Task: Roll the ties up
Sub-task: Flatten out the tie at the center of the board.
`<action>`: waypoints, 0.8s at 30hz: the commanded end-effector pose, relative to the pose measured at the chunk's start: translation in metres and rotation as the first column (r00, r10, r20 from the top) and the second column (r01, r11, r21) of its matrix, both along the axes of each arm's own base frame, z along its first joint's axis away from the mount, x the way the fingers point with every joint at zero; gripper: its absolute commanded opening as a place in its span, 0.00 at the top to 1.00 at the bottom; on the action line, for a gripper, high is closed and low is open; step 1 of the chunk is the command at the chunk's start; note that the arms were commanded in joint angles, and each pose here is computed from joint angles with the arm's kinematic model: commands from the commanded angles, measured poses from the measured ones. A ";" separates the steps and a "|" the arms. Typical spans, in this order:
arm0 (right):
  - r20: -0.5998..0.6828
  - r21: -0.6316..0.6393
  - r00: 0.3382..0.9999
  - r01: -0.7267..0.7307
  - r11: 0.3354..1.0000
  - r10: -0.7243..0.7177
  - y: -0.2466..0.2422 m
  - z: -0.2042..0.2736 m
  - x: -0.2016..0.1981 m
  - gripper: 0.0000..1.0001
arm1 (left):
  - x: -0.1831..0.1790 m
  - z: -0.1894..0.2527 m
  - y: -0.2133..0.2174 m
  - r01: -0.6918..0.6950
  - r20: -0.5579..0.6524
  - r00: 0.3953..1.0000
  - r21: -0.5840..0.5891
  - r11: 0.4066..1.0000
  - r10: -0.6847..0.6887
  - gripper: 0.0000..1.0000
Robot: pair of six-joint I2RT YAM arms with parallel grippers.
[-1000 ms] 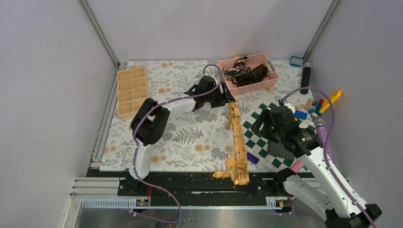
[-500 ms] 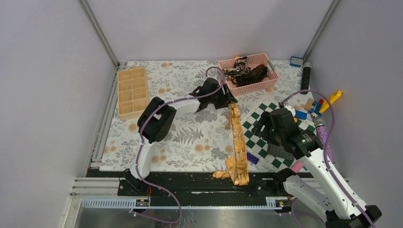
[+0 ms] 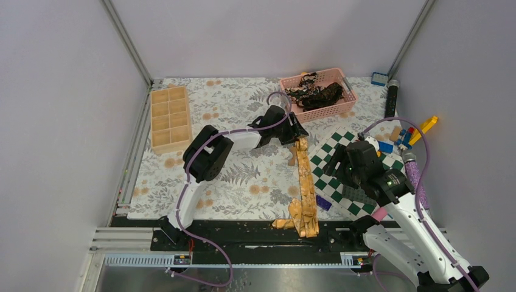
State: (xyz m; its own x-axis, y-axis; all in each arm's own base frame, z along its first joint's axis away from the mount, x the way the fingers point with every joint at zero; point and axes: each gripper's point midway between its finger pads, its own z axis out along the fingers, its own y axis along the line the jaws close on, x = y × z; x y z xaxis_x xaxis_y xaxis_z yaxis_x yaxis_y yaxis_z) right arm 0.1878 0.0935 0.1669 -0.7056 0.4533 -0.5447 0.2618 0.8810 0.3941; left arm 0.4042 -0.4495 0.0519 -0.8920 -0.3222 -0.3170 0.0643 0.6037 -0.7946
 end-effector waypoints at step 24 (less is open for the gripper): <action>0.032 0.039 0.999 0.012 0.999 -0.013 0.000 0.008 -0.003 0.27 | 0.008 0.031 -0.046 0.022 0.079 0.997 -0.161 0.987 -0.009 0.36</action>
